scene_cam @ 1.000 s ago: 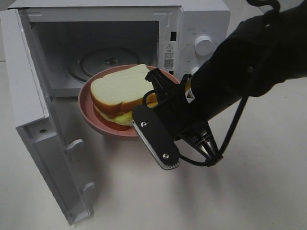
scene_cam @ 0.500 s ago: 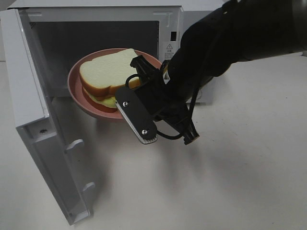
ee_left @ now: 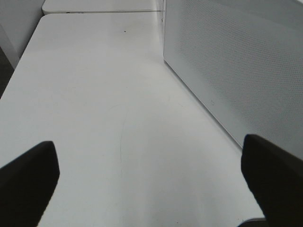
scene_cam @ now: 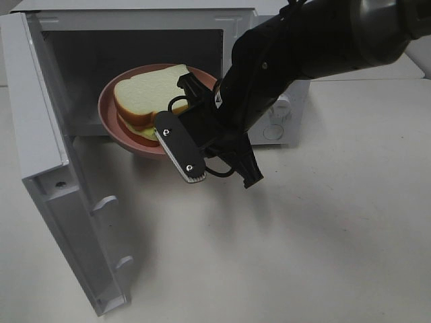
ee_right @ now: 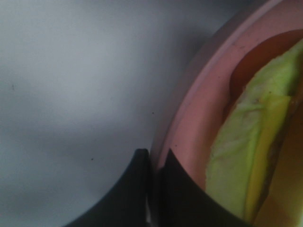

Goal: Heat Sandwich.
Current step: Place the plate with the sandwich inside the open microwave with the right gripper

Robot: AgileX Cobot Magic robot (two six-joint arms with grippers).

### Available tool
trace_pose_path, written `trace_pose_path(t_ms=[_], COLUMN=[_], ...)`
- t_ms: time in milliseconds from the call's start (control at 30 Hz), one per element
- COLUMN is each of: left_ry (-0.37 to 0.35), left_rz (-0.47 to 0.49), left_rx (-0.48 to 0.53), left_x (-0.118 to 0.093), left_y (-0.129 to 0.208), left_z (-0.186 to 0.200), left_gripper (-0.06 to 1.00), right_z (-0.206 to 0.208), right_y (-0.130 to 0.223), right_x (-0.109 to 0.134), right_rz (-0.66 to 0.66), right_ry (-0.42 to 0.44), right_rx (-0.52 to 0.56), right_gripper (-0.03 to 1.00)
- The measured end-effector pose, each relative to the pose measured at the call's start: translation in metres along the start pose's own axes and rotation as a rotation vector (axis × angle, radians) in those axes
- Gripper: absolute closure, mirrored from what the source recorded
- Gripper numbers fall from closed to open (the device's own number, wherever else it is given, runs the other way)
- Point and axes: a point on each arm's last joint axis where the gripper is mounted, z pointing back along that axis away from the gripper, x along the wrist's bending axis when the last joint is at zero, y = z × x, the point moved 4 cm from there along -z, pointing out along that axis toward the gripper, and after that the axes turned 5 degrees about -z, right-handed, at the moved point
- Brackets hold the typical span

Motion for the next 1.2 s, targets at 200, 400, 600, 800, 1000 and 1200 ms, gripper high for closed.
trace_pose_path(t_ms=[200,400,600,800,1000,1200], left_ry=[0.000,0.000,0.000,0.000,0.000,0.000], left_rz=[0.000,0.000,0.000,0.000,0.000,0.000], left_rx=[0.000,0.000,0.000,0.000,0.000,0.000], left_x=[0.000,0.000,0.000,0.000,0.000,0.000], left_y=[0.000,0.000,0.000,0.000,0.000,0.000], left_z=[0.000,0.000,0.000,0.000,0.000,0.000], left_gripper=[-0.05,-0.05,-0.05,-0.05,-0.05,-0.05], right_z=[-0.008,-0.020,-0.027,-0.036,-0.044,-0.051], right_y=[0.006,0.006,0.003,-0.001,-0.002,-0.002], right_x=[-0.011,-0.021,-0.032,-0.048,-0.059,-0.072], right_rz=[0.000,-0.001,-0.024,-0.058,-0.100,-0.157], right_ry=[0.004,-0.016,-0.026,-0.046,-0.040,-0.026], right_rx=[0.010,0.018,0.010,0.003,0.005,0.006], right_gripper=[0.93,0.93,0.93,0.93,0.92,0.92])
